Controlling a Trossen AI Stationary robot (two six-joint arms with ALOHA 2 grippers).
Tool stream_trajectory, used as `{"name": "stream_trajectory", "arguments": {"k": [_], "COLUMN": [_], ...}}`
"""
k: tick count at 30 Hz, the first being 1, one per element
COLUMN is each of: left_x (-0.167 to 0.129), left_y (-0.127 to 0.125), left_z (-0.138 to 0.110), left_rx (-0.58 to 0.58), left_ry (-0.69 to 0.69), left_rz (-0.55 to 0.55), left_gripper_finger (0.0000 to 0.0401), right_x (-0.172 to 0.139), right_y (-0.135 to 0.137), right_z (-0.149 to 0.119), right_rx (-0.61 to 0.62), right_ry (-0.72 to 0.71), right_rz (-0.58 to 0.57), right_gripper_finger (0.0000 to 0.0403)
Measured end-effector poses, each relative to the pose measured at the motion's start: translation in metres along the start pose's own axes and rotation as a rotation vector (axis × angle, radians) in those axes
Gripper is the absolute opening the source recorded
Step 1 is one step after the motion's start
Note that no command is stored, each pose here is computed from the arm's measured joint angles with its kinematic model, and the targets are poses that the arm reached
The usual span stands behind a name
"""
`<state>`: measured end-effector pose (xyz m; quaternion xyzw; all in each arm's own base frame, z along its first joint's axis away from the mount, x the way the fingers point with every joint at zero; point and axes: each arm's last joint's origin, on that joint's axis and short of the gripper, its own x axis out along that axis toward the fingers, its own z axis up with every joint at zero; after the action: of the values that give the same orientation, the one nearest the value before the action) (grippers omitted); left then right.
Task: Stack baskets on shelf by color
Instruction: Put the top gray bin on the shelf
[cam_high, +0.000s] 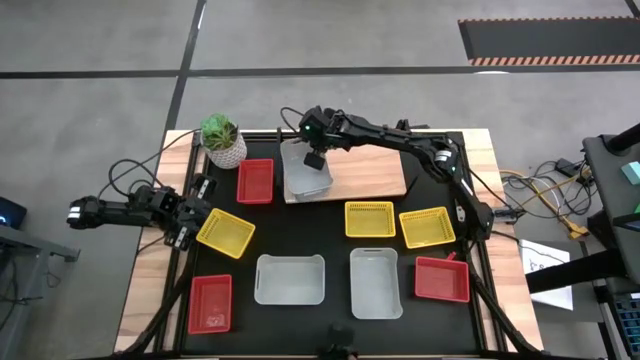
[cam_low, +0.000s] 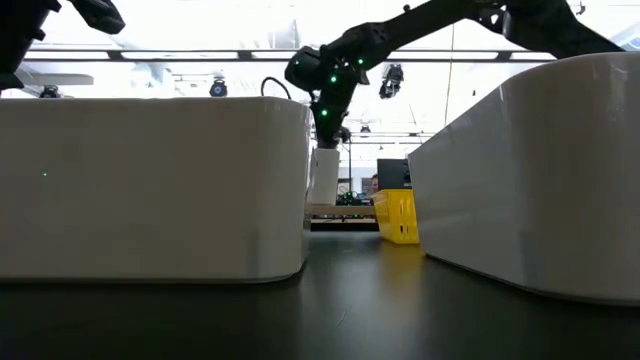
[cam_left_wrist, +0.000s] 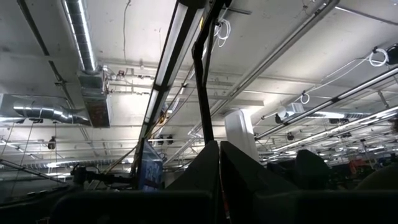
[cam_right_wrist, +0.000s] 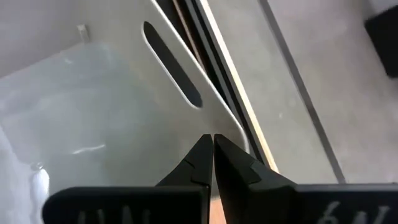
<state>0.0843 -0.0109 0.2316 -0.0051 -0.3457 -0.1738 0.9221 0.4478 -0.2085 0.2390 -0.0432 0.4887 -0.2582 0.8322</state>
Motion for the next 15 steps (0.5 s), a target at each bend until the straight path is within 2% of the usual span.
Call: {"name": "stream_trajectory", "arguments": {"k": [7,15], "left_x": [0.000,0.000], "left_y": [0.000,0.000], "left_z": [0.000,0.000], "left_rx": [0.000,0.000], "left_ry": [0.001,0.001], "left_rz": [0.000,0.000], "left_gripper_finger": [0.0000,0.0000], "right_x": [-0.016,-0.060], "right_y": [-0.004,-0.008], "right_z": [-0.008,-0.015], "right_rx": [0.025,0.014], "right_ry": [0.098,0.175], "right_rz": [-0.032,0.003], "right_gripper_finger": [0.0008,0.0009]}}
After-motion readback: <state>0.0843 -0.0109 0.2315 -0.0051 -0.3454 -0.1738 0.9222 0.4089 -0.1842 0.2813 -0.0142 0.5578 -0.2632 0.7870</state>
